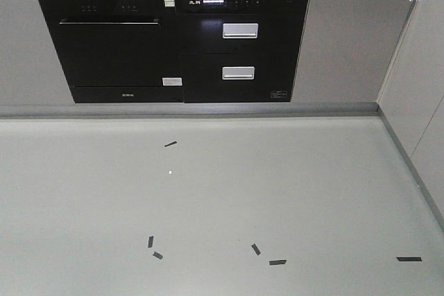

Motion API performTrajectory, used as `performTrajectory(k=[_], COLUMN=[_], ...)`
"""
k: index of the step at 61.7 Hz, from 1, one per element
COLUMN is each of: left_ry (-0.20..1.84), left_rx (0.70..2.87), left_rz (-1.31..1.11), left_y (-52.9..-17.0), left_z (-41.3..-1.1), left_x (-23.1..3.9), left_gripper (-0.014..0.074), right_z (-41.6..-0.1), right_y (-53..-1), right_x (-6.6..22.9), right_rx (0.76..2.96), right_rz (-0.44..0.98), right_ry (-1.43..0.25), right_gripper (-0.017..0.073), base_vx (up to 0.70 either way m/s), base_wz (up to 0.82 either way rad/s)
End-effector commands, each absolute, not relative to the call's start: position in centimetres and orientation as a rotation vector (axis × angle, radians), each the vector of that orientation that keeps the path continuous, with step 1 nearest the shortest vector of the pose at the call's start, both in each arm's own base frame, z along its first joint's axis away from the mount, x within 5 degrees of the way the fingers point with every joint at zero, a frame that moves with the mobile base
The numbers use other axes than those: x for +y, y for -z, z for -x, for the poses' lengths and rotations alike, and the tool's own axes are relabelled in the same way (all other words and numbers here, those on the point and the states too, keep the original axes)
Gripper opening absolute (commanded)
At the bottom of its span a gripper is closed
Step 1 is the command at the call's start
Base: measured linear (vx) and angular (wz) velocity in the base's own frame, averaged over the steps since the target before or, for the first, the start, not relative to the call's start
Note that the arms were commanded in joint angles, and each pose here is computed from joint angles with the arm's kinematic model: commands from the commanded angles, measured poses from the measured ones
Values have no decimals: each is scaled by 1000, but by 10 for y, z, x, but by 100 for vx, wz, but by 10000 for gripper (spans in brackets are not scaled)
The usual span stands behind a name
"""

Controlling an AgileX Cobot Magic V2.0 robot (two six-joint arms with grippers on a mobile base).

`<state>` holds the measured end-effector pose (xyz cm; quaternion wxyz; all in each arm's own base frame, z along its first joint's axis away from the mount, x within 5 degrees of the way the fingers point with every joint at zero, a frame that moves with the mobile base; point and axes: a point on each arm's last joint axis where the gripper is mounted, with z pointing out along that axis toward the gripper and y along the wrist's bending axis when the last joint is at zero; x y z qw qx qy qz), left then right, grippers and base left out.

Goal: Distribute corn equally
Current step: 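Drive the base toward the counter with both grippers held still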

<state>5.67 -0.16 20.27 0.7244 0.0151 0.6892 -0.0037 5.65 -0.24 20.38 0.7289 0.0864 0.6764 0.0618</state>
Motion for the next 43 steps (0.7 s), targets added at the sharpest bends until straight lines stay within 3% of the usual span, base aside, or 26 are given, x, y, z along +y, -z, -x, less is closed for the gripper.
performTrajectory(k=[1, 43], left_ry=[13, 13], left_rx=[1432, 1432], left_rz=[-15, -15], left_y=[-209, -209], left_z=[-55, -55], left_x=[-1, -1], left_gripper=[-6, -6], right_z=[-56, -56], right_y=[-208, -208], right_x=[-4, -4], right_rx=[1422, 1422], right_rz=[-189, -189], right_ry=[-120, -120], right_gripper=[-4, -4], base_vx=[0, 0], base_wz=[0, 0])
